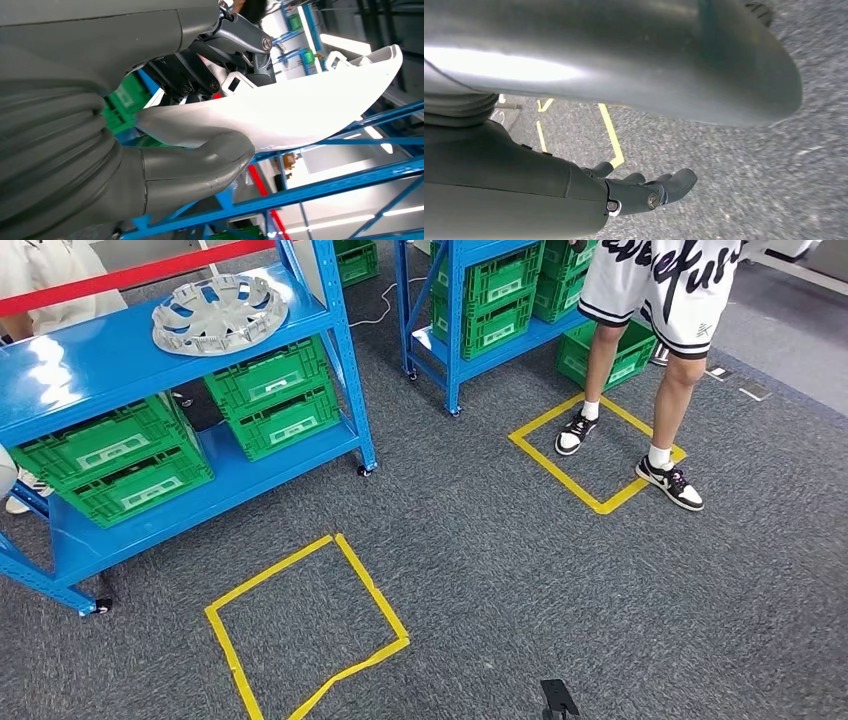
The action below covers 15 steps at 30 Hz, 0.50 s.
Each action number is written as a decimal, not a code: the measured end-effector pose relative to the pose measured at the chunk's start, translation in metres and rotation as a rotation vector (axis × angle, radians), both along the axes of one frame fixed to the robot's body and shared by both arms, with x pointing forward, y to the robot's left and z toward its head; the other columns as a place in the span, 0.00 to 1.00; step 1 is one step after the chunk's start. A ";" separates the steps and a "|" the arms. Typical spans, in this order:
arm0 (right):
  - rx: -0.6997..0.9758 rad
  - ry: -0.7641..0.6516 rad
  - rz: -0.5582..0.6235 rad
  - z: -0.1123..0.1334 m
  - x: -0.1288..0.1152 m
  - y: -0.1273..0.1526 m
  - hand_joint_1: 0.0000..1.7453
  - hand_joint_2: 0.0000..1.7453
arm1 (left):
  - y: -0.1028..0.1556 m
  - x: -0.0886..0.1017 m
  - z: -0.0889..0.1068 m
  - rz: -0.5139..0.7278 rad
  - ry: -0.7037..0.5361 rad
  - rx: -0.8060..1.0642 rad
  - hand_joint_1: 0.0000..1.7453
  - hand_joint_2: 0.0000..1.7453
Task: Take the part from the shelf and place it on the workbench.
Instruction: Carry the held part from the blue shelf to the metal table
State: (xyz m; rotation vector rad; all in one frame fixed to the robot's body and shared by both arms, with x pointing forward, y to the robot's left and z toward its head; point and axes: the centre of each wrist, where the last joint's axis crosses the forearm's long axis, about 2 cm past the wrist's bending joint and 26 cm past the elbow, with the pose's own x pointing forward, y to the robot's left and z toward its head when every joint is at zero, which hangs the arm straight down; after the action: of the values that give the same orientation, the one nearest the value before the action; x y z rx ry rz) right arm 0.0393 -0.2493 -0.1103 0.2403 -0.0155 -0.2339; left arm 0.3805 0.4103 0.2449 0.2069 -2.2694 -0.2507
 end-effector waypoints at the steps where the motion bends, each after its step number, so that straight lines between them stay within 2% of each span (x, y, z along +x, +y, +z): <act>1: 0.001 -0.002 0.000 0.000 0.000 0.000 0.00 0.00 | 0.000 -0.001 0.000 0.001 0.000 0.001 1.00 1.00; 6: 0.011 -0.015 0.003 0.000 0.000 0.000 0.00 0.00 | 0.004 -0.003 0.007 0.012 -0.029 0.004 1.00 1.00; 15: 0.023 -0.021 0.006 0.000 -0.002 0.000 0.00 0.00 | 0.005 -0.007 0.000 0.019 -0.009 0.003 1.00 1.00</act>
State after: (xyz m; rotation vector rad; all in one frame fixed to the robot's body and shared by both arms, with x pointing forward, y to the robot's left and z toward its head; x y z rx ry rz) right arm 0.0369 -0.2496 -0.1105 0.2656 -0.0327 -0.2256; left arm 0.3732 0.4156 0.2451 0.2315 -2.2748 -0.2442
